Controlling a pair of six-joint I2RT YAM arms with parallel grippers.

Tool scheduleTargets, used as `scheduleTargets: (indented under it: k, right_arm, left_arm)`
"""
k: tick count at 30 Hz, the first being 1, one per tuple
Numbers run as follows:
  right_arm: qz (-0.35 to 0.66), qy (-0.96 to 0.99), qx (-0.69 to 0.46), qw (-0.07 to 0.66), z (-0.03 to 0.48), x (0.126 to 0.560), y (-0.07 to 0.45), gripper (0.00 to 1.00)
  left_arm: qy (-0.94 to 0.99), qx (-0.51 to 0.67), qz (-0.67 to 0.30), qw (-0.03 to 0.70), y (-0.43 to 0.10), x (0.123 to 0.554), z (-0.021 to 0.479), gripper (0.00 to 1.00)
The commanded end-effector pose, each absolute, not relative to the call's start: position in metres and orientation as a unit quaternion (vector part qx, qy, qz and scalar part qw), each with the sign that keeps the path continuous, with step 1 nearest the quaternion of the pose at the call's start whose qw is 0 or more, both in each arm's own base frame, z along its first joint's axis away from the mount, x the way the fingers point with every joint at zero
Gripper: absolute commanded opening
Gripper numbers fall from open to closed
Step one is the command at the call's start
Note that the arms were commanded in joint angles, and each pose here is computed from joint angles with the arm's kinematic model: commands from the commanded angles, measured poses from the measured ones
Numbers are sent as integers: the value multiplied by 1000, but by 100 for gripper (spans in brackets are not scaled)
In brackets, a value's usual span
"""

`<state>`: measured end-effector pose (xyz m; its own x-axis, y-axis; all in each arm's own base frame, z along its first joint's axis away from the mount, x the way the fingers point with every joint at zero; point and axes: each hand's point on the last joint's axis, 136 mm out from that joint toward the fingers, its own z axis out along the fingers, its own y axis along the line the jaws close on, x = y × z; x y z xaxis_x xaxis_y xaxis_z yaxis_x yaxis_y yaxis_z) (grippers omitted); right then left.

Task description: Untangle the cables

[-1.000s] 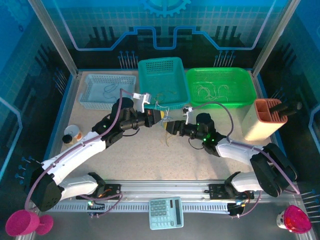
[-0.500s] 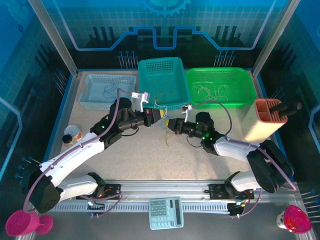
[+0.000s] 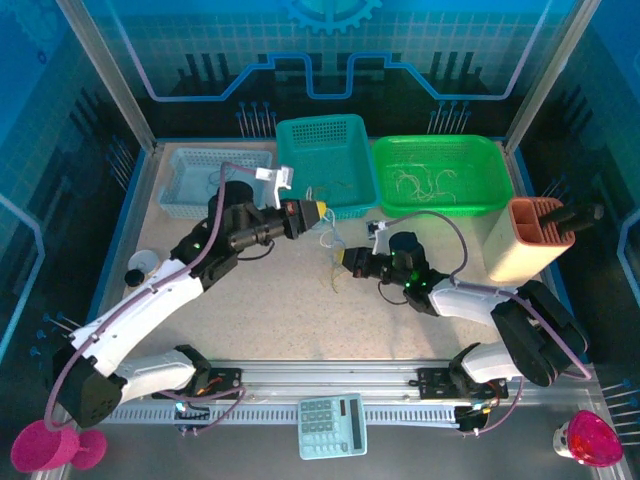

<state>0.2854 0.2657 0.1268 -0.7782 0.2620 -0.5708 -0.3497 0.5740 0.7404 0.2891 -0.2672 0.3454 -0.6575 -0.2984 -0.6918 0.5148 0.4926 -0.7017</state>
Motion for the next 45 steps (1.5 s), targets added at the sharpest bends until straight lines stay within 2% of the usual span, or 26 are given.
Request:
scheduleTargets:
  k: [1,9,14,15,17,19,20,23,28,33,38,45]
  right_arm:
    - [399,859,-10,320,91,284,247,0]
    - [358,884,8,300,64,276,232,0]
    - [360,884,-7,297,69,274,235,0]
    - [362,884,-15,296,73,273,237,3]
    - [364,881,-36,301,87,272,243,32]
    - [360,879,-55,309,104,270,245,55]
    - [359,876,-63,315,115,269,246,61]
    - [357,868,-83,336,146,270,246,70]
    - [356,849,-114,374,192,268,243,74]
    - [372,794,-172,450,248,269,250,80]
    - [378,748,-206,504,290,277,259,81]
    - [386,718,-213,538,329,300,272,79]
  left_arm:
    - [737,76,-520,426,-260,286,386,0]
    - [706,66,-554,436,-250,295,426,0]
    - [703,74,-555,438,-250,295,433,0]
    - [703,73,-555,438,-250,296,432,0]
    - [706,72,-553,436,-250,296,427,0]
    - [708,71,-553,433,-250,297,424,0]
    - [710,71,-554,430,-251,297,421,0]
    - [713,67,-555,423,-252,299,413,0]
    - [716,60,-561,412,-255,302,408,0]
    - [714,56,-573,398,-258,301,408,0]
    - [708,32,-595,379,-260,302,405,0]
    - [690,3,-631,355,-263,304,405,0]
